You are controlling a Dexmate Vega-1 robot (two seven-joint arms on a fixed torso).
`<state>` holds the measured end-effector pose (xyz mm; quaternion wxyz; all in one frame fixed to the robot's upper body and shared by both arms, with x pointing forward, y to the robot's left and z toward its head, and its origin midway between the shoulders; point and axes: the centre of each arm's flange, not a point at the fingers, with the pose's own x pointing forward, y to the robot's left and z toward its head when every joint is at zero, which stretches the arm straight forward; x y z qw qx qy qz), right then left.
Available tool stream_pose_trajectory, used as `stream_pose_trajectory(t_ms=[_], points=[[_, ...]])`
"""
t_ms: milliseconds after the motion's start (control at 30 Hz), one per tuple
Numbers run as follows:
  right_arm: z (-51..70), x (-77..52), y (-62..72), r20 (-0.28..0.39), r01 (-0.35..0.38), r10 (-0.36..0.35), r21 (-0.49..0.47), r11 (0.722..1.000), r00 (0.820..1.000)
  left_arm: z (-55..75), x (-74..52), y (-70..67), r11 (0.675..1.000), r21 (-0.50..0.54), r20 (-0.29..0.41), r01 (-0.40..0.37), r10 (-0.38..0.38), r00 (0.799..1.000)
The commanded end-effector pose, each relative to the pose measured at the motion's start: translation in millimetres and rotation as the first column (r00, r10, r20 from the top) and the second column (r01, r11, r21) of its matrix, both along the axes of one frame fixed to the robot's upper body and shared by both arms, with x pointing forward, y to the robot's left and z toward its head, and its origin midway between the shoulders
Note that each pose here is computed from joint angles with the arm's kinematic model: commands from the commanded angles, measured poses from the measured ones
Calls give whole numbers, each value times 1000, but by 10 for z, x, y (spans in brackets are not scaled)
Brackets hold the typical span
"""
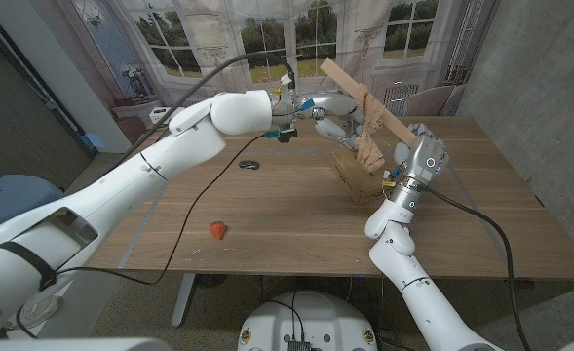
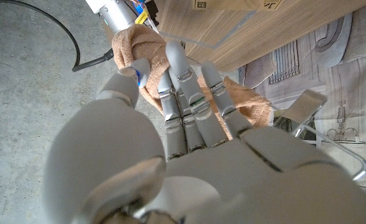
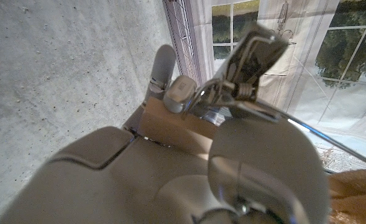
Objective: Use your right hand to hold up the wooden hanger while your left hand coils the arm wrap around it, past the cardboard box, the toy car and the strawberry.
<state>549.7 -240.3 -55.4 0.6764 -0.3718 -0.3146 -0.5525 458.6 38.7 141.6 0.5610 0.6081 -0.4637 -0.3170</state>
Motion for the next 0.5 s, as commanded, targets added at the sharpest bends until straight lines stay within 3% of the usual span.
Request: stream_pose_trajectory(t_ms=[33, 300, 500], points=[[-48, 29, 1, -23, 9, -10, -41, 999, 1000, 57, -175, -9, 996, -59, 48, 61, -58, 997], [-112, -23, 40, -6, 46, -47, -129, 991, 999, 98, -212, 28, 983, -156, 70, 97, -87, 994], [-151, -56, 47, -2, 63, -64, -182, 981, 998, 101, -245, 57, 955, -263, 99, 134, -112, 989]])
